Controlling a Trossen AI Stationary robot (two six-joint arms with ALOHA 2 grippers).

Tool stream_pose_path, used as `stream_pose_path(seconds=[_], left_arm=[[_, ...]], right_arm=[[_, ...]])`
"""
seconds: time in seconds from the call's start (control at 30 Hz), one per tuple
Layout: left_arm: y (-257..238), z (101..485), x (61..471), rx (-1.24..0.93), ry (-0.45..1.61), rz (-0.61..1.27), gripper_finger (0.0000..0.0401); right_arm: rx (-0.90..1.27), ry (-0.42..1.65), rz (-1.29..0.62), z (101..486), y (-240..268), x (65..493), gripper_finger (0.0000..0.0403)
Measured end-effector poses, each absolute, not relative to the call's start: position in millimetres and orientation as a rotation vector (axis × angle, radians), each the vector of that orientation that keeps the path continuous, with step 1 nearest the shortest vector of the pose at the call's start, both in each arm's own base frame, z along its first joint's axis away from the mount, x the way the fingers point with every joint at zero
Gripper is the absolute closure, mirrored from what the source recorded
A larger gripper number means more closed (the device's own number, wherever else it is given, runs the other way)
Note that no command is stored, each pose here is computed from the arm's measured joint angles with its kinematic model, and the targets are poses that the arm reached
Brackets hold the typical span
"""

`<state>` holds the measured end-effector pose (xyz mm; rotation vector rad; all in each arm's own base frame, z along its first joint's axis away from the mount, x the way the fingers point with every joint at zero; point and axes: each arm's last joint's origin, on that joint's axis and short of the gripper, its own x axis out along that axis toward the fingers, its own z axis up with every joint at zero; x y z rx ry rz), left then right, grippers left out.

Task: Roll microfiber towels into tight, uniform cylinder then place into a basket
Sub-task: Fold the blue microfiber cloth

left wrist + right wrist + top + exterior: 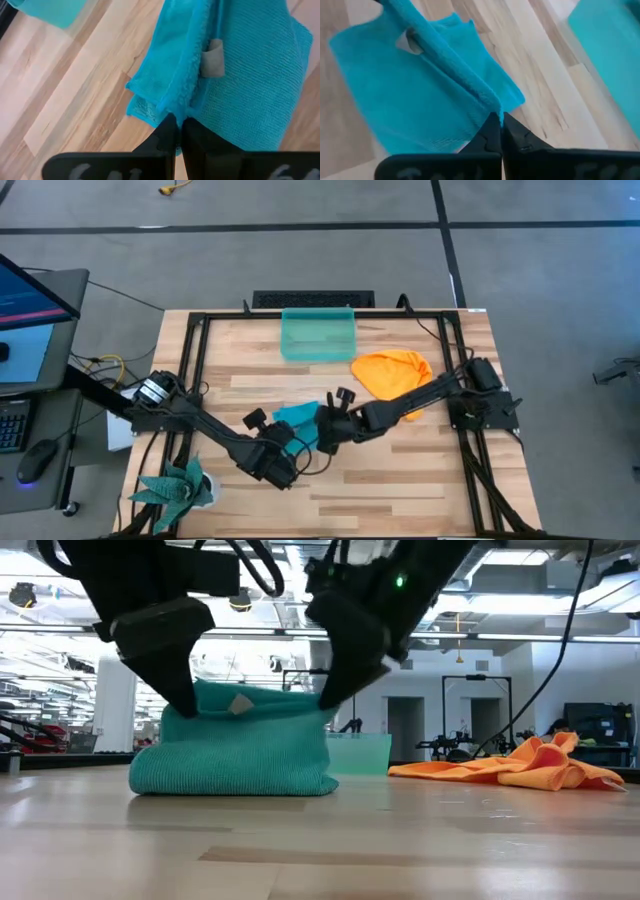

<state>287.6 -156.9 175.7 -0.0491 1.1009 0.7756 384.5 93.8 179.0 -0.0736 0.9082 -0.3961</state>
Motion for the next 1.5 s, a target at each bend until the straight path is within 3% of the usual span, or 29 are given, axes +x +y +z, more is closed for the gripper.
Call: stream_pose_path(seconds=[0.57,1.07,1.3,1.5], left_arm=[[-146,175,292,-0.037,1.147,0.777,0.0389],[-141,166,284,0.038,1.184,0.787,0.0284],[-149,166,275,0.07,1.235,0.773,0.0277],[-159,171,252,0.076,1.247,0.895,0.0282]], right_arm=[[-0.091,0.875,-0.402,162,79,394,0.0394],[-0.117,0.891,-0.454,144,63,403,0.0384],[-0.17,0.903,-0.421,142,68,402,0.0397],[-0.191,0.829,-0.359,149,76,407,0.0392]])
